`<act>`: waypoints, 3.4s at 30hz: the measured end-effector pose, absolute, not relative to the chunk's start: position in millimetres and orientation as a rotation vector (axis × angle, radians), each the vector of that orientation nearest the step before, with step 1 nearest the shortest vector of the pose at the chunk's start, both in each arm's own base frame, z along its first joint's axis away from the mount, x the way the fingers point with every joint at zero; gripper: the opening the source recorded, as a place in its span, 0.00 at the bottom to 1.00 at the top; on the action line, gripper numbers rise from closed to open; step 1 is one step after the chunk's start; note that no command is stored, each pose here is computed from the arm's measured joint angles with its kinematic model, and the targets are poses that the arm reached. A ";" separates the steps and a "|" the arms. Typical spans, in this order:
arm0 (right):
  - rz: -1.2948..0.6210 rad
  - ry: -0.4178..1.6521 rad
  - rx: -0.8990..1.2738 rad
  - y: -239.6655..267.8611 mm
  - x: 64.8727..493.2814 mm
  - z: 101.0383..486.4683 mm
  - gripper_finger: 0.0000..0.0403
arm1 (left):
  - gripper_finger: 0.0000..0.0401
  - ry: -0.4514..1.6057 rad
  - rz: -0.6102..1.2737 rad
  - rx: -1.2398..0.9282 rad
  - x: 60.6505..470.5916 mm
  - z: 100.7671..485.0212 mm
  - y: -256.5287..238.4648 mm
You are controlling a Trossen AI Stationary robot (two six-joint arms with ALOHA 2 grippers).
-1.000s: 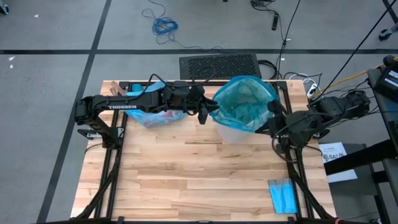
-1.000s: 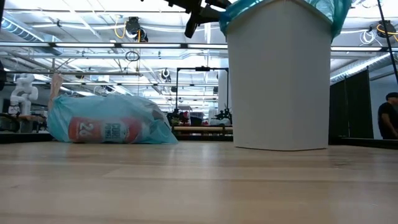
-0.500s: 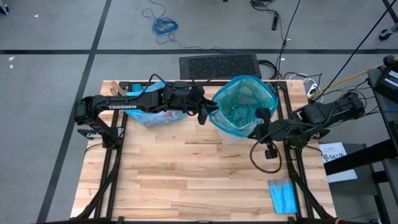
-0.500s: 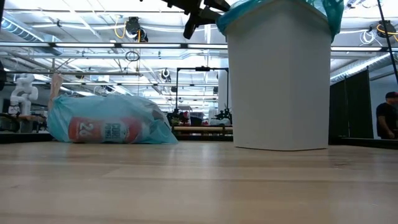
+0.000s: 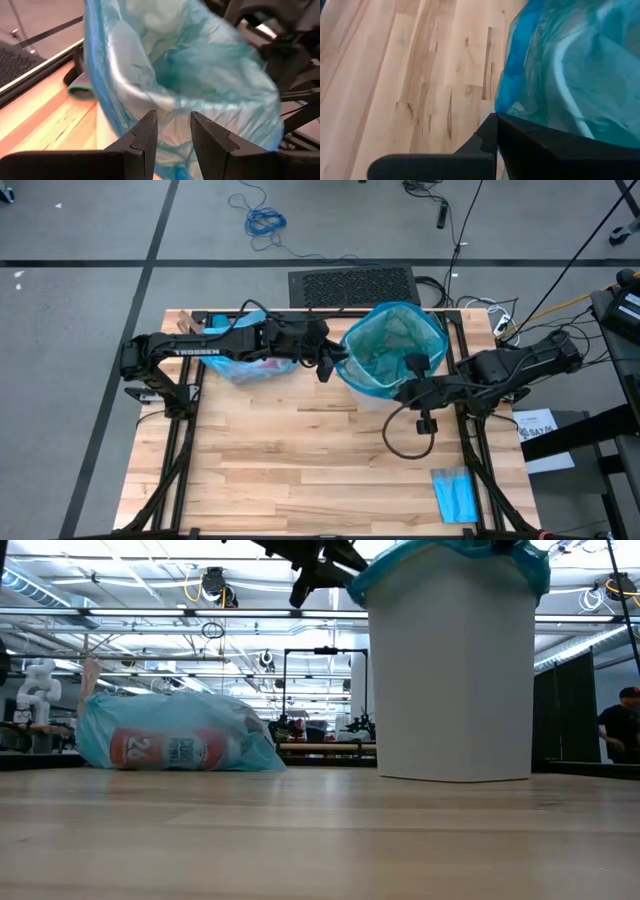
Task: Place trash/remove bag and relplace
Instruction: Insert the blue trash bag into the white trash bin
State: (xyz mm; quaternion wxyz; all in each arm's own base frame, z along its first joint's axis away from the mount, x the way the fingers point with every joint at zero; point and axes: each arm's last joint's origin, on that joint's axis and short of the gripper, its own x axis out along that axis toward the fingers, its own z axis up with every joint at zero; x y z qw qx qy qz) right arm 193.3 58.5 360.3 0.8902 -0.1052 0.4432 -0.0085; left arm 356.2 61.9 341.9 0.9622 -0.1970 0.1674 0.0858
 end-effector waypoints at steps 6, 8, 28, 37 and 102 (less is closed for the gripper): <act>-0.014 0.935 -0.225 59.5 195.9 358.0 0.00 | 0.28 0.342 0.184 -0.391 356.1 341.3 62.2; 0.009 0.934 -0.215 60.4 195.9 358.2 0.01 | 0.28 0.336 0.186 -0.388 356.3 341.8 62.3; 0.083 0.856 -0.001 56.0 170.4 375.7 0.43 | 0.28 0.331 0.158 -0.394 356.7 342.6 61.7; 0.076 0.745 0.092 49.4 151.7 390.3 0.45 | 0.28 0.332 0.129 -0.399 354.8 344.9 60.5; -0.941 0.420 0.443 -134.8 109.7 404.7 0.15 | 0.28 0.209 -0.096 -0.064 375.7 347.4 8.2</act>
